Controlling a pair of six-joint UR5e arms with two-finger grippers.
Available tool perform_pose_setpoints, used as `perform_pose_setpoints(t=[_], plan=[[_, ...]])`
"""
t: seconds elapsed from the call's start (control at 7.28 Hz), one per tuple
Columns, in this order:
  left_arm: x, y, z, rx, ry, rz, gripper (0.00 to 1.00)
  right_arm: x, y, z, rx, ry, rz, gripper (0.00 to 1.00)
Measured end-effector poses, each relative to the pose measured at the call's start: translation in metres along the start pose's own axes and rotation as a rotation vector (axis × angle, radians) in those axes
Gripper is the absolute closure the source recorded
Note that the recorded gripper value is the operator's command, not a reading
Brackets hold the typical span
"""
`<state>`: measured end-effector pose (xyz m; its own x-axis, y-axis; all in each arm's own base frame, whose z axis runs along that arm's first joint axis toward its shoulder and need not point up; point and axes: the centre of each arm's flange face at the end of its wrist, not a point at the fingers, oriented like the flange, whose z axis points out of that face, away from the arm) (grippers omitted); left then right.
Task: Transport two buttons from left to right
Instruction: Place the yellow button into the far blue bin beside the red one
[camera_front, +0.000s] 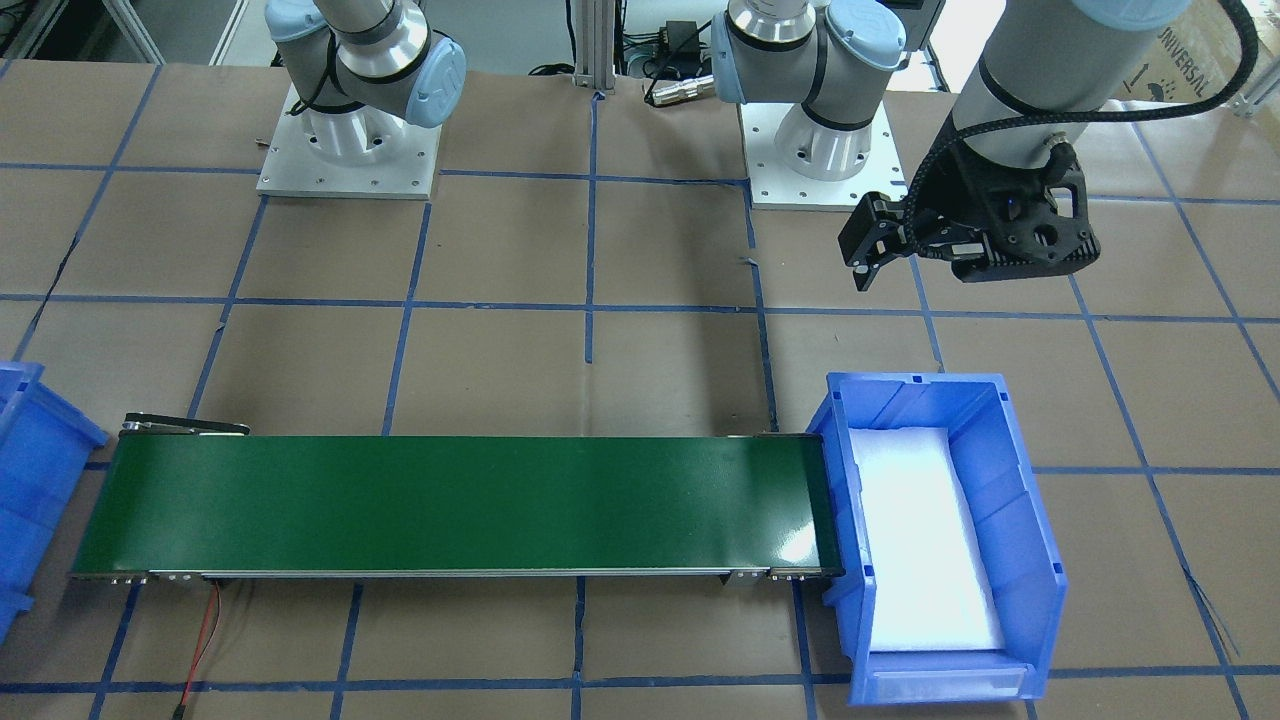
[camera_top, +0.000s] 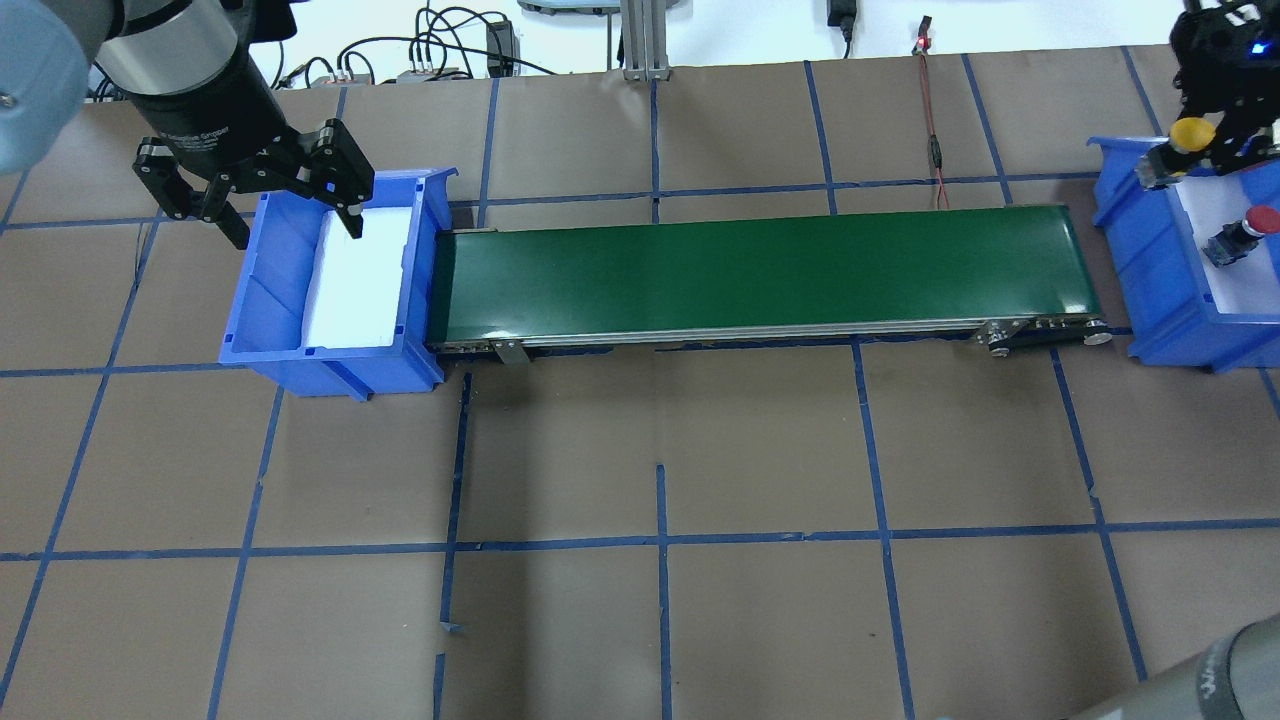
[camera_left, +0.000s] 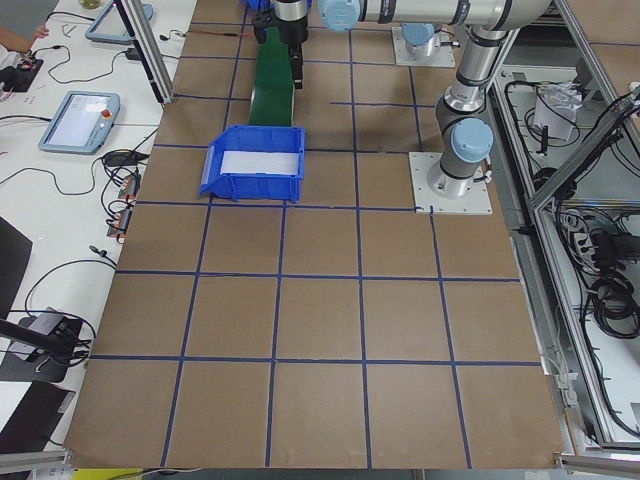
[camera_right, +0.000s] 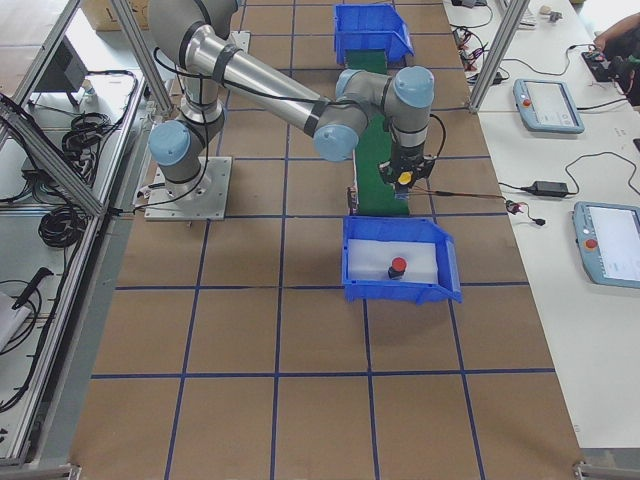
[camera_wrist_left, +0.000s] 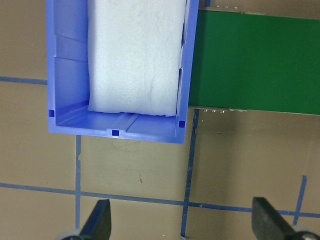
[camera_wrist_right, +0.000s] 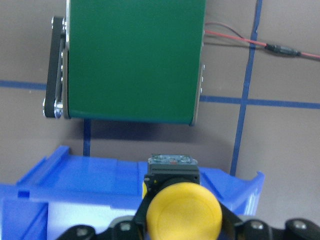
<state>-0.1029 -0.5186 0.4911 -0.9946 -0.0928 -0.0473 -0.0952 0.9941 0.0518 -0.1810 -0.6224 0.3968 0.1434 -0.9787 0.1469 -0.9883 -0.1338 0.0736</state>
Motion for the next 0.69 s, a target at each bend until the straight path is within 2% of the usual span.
perform_pose_setpoints(t=[0.14,0.41,0.69], plan=[[0.000,0.000,0.000,0.000,0.000,0.000,0.00,-0.008,0.030,0.005,-0.005,0.002,-0.037,0.87],[0.000,0.000,0.000,-0.001,0.000,0.000,0.00,-0.032,0.084,0.049,0.034,-0.040,0.001,0.87],[0.000,0.000,0.000,-0.001,0.000,0.000,0.00,-0.050,0.093,0.087,0.078,-0.078,0.010,0.85]])
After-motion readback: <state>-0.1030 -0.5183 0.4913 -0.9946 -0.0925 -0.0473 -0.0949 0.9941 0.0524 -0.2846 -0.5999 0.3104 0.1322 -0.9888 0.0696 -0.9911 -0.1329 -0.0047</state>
